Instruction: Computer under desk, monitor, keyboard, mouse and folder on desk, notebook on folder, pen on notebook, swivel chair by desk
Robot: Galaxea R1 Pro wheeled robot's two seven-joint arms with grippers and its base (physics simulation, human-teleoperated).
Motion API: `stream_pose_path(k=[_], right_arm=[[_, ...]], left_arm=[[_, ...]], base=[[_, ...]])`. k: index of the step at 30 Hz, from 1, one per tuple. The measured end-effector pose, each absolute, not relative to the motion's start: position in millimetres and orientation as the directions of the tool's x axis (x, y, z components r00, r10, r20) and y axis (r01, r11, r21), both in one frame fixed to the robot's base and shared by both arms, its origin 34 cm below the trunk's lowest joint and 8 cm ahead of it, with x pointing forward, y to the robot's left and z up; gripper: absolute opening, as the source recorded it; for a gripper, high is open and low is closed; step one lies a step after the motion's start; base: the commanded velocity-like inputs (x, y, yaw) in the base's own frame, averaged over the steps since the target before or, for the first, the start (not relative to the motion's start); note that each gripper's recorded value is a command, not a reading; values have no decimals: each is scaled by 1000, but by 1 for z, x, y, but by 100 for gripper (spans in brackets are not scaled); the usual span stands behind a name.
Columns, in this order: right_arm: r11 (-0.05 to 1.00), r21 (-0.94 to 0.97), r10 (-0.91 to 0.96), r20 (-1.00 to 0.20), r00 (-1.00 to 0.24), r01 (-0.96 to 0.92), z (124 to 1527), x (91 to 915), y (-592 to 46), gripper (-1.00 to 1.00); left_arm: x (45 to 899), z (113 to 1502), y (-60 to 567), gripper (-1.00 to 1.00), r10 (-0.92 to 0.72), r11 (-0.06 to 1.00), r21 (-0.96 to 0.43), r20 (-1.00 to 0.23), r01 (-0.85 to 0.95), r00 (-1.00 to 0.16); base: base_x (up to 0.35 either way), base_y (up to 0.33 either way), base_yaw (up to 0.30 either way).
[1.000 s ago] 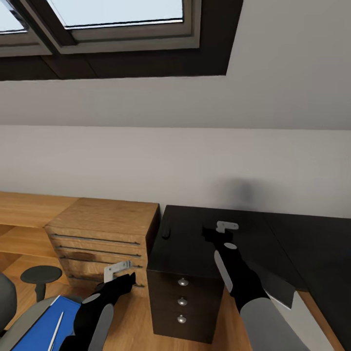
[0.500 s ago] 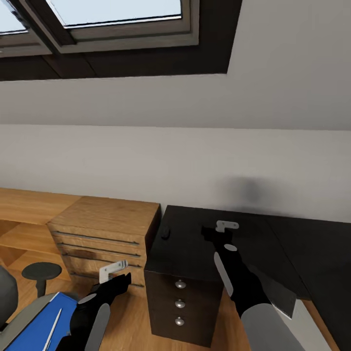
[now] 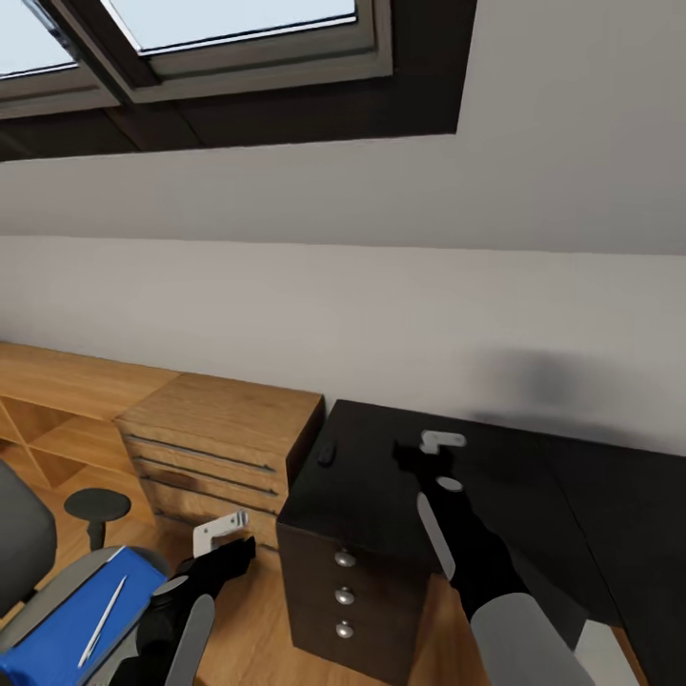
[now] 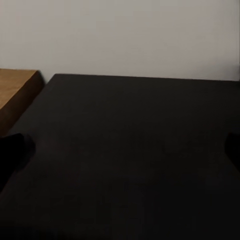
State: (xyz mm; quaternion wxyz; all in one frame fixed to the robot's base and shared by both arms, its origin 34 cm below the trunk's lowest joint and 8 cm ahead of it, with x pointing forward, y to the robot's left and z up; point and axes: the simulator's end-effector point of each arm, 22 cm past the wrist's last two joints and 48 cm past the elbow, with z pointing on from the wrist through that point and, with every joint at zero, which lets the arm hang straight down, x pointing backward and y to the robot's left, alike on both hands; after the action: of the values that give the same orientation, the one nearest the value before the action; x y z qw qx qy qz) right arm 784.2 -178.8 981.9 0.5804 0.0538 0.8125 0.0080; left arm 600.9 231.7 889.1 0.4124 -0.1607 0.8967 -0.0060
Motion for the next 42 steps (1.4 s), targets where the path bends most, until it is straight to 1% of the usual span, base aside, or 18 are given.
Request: stream_pose_path(k=[4,13,15,24,32,42], right_arm=[[994,76,97,-942,-322,78,981,784,-179,100],[995,69,87,-943,-322,68,981,784,-174,100],[996,65,81,-943,-321,62,981,784,-173,100],[997,55,71,-944,-323,56,980,783,-171,100],[999,26,31,-947,-320,18,978,780,-156,100],[1000,9,5,-948,-320,-10,976,779,-143,100]], left_arm=[[601,888,236,100,-303,944,-146,-739,-296,-601],[607,895,242,100,-319,936,-161,-767,-314,-558],[611,901,243,100,-328,932,-176,-782,-317,-530],[614,906,245,100,-333,929,-183,-794,-323,-508],[614,907,247,100,-334,927,-183,-796,-326,-504],[616,913,248,100,-339,926,-190,-802,-327,-492]], base=[[246,-30,72],[280,73,9],[224,1,0],[277,0,0],[79,0,3],[4,0,205]])
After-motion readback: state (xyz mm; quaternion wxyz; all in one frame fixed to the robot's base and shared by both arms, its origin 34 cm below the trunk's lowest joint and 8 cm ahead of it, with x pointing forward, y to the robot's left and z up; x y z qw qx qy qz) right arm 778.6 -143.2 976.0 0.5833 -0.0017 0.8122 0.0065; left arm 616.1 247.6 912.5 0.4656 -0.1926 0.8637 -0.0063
